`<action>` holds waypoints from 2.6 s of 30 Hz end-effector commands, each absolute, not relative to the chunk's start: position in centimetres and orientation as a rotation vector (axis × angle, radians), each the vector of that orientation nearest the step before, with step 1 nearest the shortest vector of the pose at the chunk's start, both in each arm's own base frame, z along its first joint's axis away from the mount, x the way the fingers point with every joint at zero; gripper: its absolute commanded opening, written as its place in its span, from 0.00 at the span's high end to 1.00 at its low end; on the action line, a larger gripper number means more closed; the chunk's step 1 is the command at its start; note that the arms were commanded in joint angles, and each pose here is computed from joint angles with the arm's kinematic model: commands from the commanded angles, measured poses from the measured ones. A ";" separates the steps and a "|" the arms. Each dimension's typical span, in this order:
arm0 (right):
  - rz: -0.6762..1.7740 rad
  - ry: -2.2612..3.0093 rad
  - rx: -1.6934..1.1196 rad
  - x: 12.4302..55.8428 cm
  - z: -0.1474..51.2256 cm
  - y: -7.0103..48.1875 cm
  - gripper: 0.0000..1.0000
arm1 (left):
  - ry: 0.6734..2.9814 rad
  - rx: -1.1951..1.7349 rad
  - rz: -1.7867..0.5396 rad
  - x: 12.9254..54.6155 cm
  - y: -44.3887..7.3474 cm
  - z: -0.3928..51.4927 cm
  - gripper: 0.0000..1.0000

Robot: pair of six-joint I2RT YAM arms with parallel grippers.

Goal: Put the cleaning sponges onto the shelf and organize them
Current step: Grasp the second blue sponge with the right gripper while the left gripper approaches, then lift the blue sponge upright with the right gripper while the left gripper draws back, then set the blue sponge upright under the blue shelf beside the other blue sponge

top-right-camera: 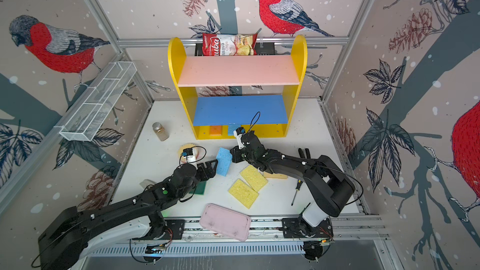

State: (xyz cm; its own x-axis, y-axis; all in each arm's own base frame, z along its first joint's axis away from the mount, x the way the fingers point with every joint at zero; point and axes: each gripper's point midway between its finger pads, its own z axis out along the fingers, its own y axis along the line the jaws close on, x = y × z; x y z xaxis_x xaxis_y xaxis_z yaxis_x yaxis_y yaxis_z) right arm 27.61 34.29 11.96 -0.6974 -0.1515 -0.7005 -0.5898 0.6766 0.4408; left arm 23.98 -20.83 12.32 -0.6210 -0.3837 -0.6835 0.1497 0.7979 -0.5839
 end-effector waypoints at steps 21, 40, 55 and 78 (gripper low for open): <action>1.035 2.078 -0.655 26.0 16.8 34.4 0.48 | 2.046 0.019 -1.043 24.6 -27.3 16.9 1.00; 1.549 1.985 -0.505 19.3 19.3 33.5 0.35 | 1.929 -0.150 -1.047 25.3 -24.0 19.4 1.00; 1.646 1.996 -0.499 19.2 19.0 36.1 0.84 | 1.903 -0.146 -1.108 24.8 -24.3 20.3 1.00; 0.442 2.382 -0.263 31.9 8.0 20.9 1.00 | 1.864 -0.290 -0.909 23.9 -17.6 20.8 0.03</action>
